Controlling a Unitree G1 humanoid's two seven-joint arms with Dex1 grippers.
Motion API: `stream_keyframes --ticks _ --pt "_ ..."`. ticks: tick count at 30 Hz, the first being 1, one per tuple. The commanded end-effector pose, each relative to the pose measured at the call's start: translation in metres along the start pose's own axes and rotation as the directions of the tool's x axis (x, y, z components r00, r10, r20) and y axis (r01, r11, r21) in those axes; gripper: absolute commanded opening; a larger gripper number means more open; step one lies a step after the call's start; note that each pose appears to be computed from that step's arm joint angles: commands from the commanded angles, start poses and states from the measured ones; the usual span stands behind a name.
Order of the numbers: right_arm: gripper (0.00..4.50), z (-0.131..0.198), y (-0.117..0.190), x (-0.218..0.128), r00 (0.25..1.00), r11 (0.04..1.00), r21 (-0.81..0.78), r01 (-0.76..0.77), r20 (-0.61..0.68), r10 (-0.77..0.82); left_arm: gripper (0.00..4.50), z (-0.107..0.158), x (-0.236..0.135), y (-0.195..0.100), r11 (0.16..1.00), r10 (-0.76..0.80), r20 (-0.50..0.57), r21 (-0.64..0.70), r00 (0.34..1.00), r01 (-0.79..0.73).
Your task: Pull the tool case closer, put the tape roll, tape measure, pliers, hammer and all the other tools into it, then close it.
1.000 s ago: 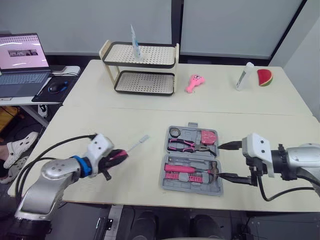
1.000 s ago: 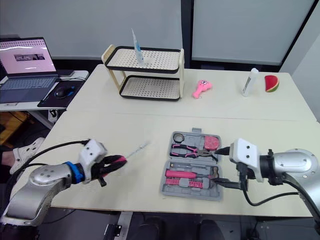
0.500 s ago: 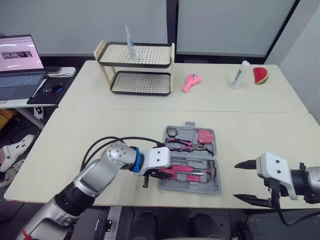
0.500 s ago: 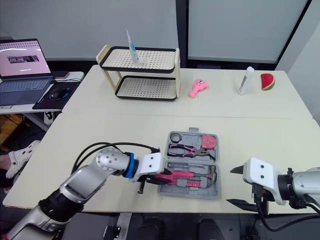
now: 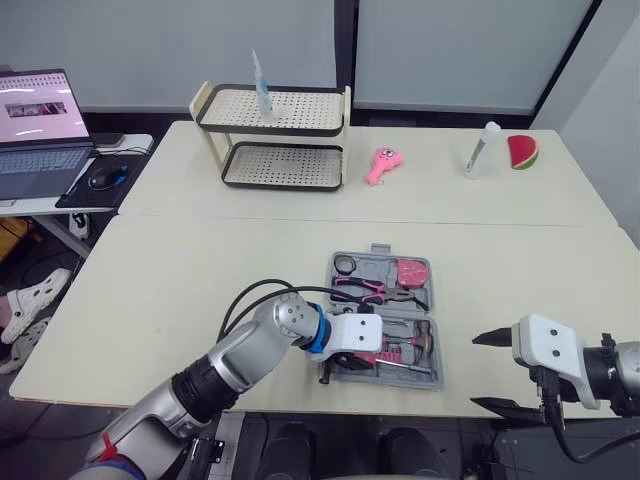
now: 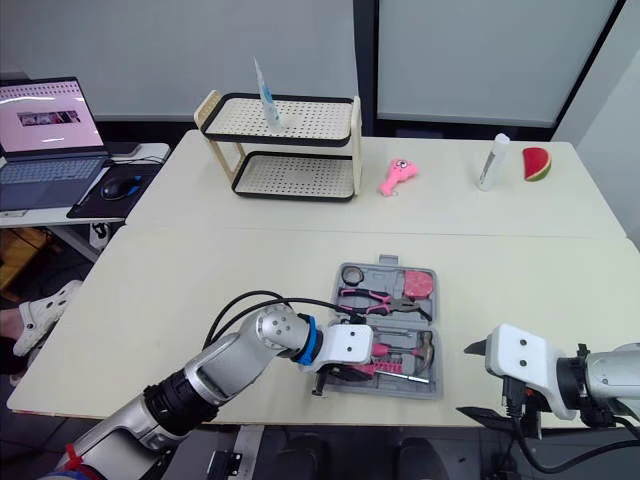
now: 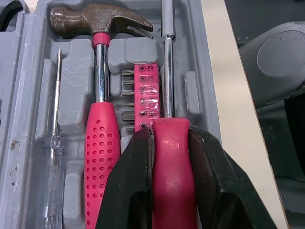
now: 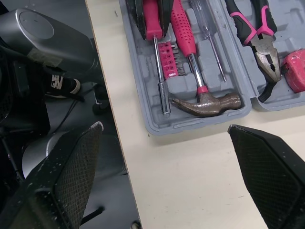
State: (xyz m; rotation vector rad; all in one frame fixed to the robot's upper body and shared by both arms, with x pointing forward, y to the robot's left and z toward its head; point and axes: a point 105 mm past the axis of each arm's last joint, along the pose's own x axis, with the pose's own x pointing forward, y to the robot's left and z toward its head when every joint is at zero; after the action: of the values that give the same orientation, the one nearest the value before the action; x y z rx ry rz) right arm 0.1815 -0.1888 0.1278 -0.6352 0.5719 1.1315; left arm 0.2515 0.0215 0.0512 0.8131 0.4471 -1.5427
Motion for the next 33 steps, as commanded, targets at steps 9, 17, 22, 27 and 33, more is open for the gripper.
stream_keyframes --ticks 9,17,22,27,33 --pt "4.5 0.005 -0.001 -0.002 1.0 0.999 -0.041 0.007 0.0 -0.007 0.72 0.005 0.005 -0.011 1.0 -0.021 0.011 -0.016 1.0 0.021" --pt "4.5 0.006 -0.001 -0.001 1.0 0.999 -0.048 0.0 0.001 0.0 0.72 0.004 0.008 -0.012 0.999 -0.012 0.013 -0.044 1.0 0.013" --pt "4.5 0.006 -0.003 -0.002 1.0 0.999 -0.051 -0.002 -0.001 0.002 0.72 0.005 0.01 -0.012 0.997 -0.008 0.026 -0.078 1.0 0.01" --pt "4.5 0.006 -0.004 -0.002 1.0 0.999 -0.053 0.001 0.0 -0.001 2.01 0.013 0.009 -0.013 0.994 -0.017 0.057 -0.108 0.998 0.023" --pt "4.5 0.007 -0.005 -0.001 1.0 0.998 -0.056 0.004 0.004 -0.004 3.93 0.025 -0.004 -0.003 0.994 0.025 0.102 -0.109 0.994 -0.014"
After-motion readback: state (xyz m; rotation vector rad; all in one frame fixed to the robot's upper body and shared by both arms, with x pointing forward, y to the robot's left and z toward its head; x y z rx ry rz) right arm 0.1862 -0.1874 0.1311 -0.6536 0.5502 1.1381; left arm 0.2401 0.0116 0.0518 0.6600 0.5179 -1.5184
